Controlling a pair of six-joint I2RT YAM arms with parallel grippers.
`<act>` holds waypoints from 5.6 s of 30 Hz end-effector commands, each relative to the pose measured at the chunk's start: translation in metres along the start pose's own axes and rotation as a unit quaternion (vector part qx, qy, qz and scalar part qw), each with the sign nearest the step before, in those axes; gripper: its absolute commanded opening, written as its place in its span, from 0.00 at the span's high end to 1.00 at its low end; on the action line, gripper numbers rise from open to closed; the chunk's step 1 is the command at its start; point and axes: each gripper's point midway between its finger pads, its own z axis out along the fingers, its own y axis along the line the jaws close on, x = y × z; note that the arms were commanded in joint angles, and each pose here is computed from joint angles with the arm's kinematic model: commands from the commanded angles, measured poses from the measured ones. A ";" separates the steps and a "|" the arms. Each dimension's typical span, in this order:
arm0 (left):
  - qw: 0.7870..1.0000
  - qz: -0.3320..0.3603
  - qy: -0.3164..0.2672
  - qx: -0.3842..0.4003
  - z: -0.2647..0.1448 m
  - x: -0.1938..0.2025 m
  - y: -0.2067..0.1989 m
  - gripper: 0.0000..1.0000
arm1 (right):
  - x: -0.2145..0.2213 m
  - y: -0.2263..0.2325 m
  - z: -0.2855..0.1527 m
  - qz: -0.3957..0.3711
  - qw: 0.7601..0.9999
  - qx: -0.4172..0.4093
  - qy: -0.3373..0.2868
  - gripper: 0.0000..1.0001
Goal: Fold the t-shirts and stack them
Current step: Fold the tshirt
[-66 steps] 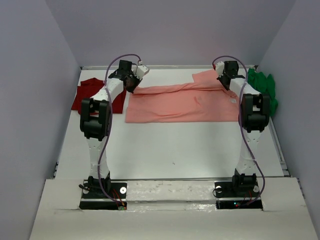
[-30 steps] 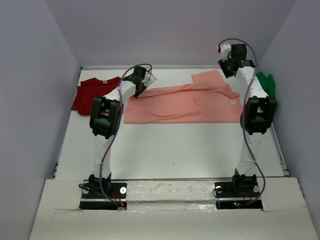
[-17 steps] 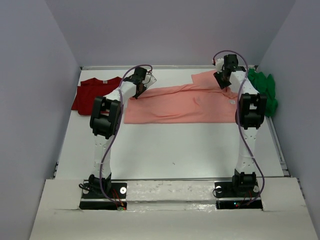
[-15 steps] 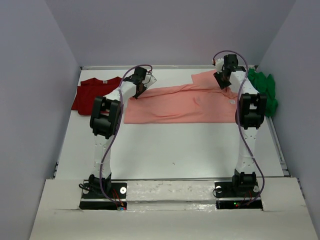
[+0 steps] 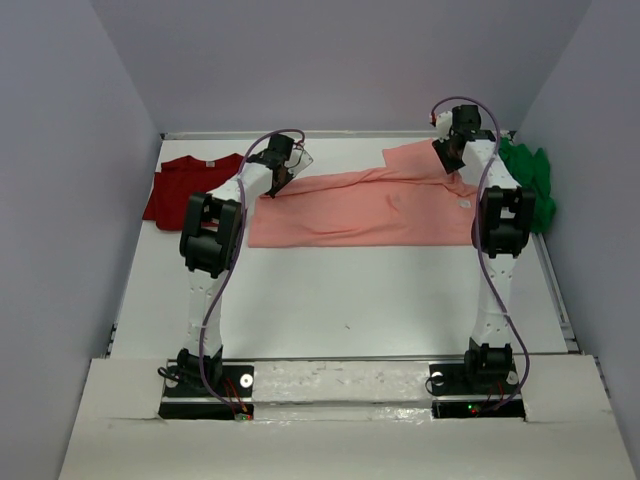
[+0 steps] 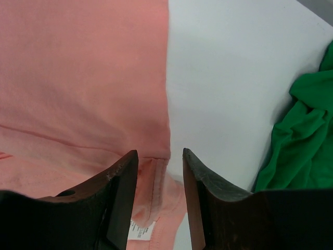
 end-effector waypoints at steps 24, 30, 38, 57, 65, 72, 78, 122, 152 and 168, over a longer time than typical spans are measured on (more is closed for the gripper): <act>1.000 0.016 0.004 -0.008 -0.013 0.004 0.005 1.00 | 0.003 -0.019 0.000 0.002 1.000 0.025 -0.001 1.00; 1.000 0.016 0.007 -0.008 -0.012 0.006 0.004 1.00 | -0.022 -0.033 -0.011 -0.001 0.999 0.036 -0.035 1.00; 1.000 0.015 0.008 -0.009 -0.012 0.005 0.002 1.00 | -0.054 -0.045 -0.038 -0.016 0.996 0.034 -0.084 1.00; 1.000 0.020 0.011 -0.014 -0.013 0.003 -0.001 1.00 | -0.097 -0.064 -0.092 -0.031 0.980 0.059 -0.188 1.00; 1.000 0.022 0.013 -0.013 -0.014 0.005 -0.001 1.00 | -0.086 -0.059 -0.093 -0.056 0.981 0.068 -0.175 1.00; 1.000 0.023 0.011 -0.012 -0.015 0.003 -0.002 1.00 | -0.071 -0.053 -0.084 -0.067 0.983 0.069 -0.158 1.00; 1.000 0.025 0.013 -0.013 -0.014 0.004 -0.002 1.00 | -0.069 -0.051 -0.085 -0.063 0.983 0.065 -0.157 1.00; 0.993 0.012 0.009 -0.118 -0.022 -0.002 0.043 1.00 | 0.032 0.043 -0.033 -0.086 0.994 -0.068 -0.007 1.00; 0.957 0.071 0.046 -0.277 -0.040 0.012 0.084 1.00 | -0.019 -0.045 -0.029 -0.081 0.987 0.133 -0.026 1.00; 0.952 0.070 0.043 -0.296 -0.036 0.005 0.090 1.00 | -0.061 -0.065 -0.023 -0.081 0.978 0.172 -0.089 1.00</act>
